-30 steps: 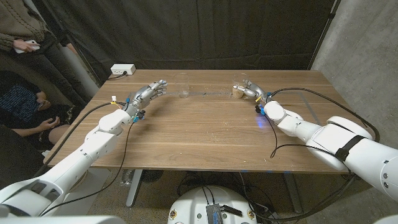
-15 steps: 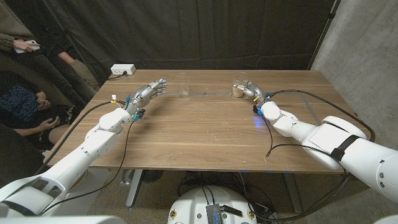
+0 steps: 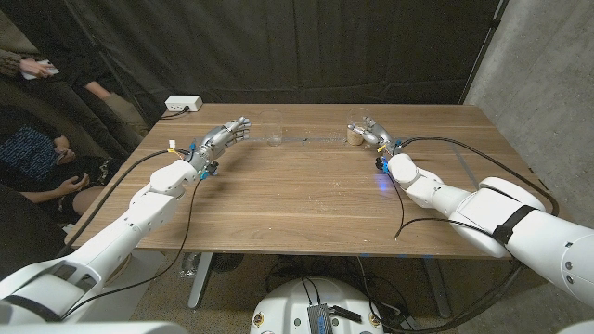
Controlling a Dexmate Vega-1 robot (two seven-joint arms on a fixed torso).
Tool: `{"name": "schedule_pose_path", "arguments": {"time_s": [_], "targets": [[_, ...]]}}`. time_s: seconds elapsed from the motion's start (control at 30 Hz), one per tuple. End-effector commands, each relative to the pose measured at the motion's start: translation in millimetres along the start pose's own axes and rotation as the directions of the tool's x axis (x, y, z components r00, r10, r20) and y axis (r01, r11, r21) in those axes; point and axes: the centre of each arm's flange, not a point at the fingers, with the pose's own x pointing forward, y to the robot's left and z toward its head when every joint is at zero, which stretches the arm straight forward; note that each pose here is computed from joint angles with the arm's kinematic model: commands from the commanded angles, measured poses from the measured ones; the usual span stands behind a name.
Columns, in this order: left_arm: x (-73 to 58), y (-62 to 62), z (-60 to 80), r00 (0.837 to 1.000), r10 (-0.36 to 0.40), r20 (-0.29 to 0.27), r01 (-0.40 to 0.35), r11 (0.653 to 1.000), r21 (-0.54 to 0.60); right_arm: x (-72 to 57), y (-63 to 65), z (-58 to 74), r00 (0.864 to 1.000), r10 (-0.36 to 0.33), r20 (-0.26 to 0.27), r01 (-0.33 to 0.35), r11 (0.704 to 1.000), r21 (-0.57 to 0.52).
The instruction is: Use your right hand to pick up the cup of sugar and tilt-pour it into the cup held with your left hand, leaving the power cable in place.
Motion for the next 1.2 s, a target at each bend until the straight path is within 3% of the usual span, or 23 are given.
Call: {"name": "schedule_pose_path", "arguments": {"time_s": [0.03,0.63,1.2], "targets": [[3.7,-1.6,-1.9,1.000,-0.003,-0.004,0.002,1.000,-0.007,0.0,2.6,5.2,1.000,-0.014,0.020,0.014,1.000,0.012],[4.5,1.2,-3.8,1.000,0.004,-0.012,-0.004,1.000,-0.006,3.5,11.8,-1.8,0.999,0.009,-0.053,-0.009,1.000,0.010],[8.4,0.4,-0.5,1.000,-0.001,-0.014,0.001,1.000,0.000,4.2,8.6,-1.2,0.998,-0.013,-0.057,0.016,0.999,0.050]]}}
